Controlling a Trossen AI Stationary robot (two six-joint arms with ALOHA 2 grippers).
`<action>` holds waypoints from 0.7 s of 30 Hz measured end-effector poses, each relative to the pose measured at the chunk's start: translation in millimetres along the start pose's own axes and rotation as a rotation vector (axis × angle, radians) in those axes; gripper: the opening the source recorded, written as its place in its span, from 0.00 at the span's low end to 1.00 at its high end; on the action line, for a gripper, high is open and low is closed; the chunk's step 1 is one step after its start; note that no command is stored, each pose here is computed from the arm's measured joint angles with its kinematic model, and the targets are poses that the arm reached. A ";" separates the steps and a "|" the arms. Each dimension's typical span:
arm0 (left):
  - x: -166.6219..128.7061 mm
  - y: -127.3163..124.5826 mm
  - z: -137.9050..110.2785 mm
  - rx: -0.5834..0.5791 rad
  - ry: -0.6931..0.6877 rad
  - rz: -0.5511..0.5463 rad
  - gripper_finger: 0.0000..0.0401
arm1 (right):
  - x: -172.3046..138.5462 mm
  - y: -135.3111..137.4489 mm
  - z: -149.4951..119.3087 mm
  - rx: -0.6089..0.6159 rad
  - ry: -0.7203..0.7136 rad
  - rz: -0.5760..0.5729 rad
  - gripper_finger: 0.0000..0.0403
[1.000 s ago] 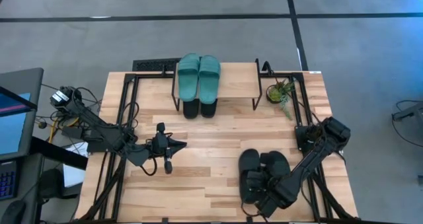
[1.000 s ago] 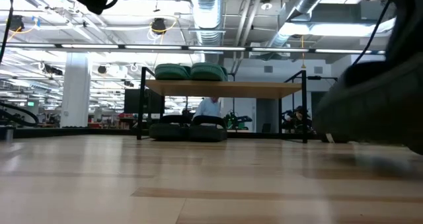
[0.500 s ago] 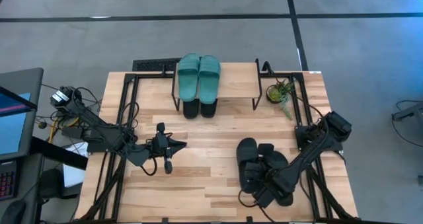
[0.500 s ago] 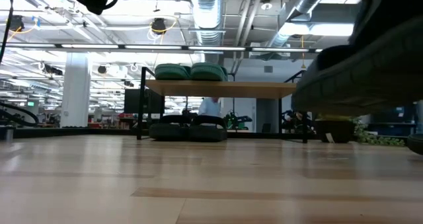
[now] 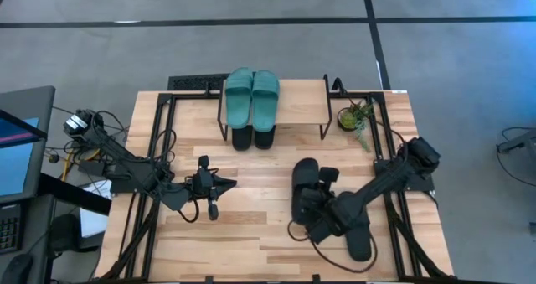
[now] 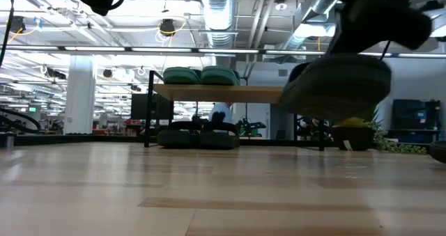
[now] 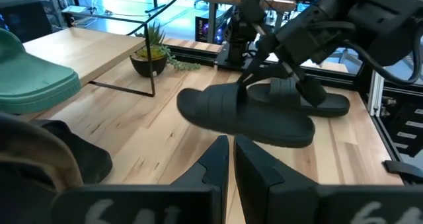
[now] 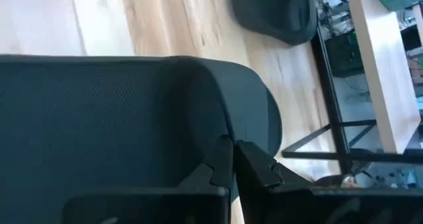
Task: Pick and place slides into the shelf
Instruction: Put the right black slide under the shelf
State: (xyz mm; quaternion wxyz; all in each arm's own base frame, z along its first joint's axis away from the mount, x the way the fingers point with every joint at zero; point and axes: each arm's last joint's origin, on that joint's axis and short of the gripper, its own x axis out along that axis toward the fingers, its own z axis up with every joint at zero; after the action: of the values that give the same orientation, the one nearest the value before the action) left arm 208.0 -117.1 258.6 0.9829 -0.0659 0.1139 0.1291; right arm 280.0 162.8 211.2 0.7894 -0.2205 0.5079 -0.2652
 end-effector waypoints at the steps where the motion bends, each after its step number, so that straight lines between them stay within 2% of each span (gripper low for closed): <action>1: 0.0 0.0 0.0 -0.001 0.000 0.000 0.03 | 2.7 -0.3 2.3 -0.003 -0.007 0.004 0.00; 21: -5.4 -4.1 -5.2 0.018 0.029 -0.022 0.03 | 60.5 -24.9 25.5 -0.031 0.015 -0.002 0.00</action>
State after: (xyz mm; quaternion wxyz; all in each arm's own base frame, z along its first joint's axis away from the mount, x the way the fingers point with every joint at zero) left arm 203.0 -123.2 255.3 0.9830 -0.0600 0.1288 0.1164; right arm 319.4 106.9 195.0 0.7817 -0.2313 0.5177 -0.2596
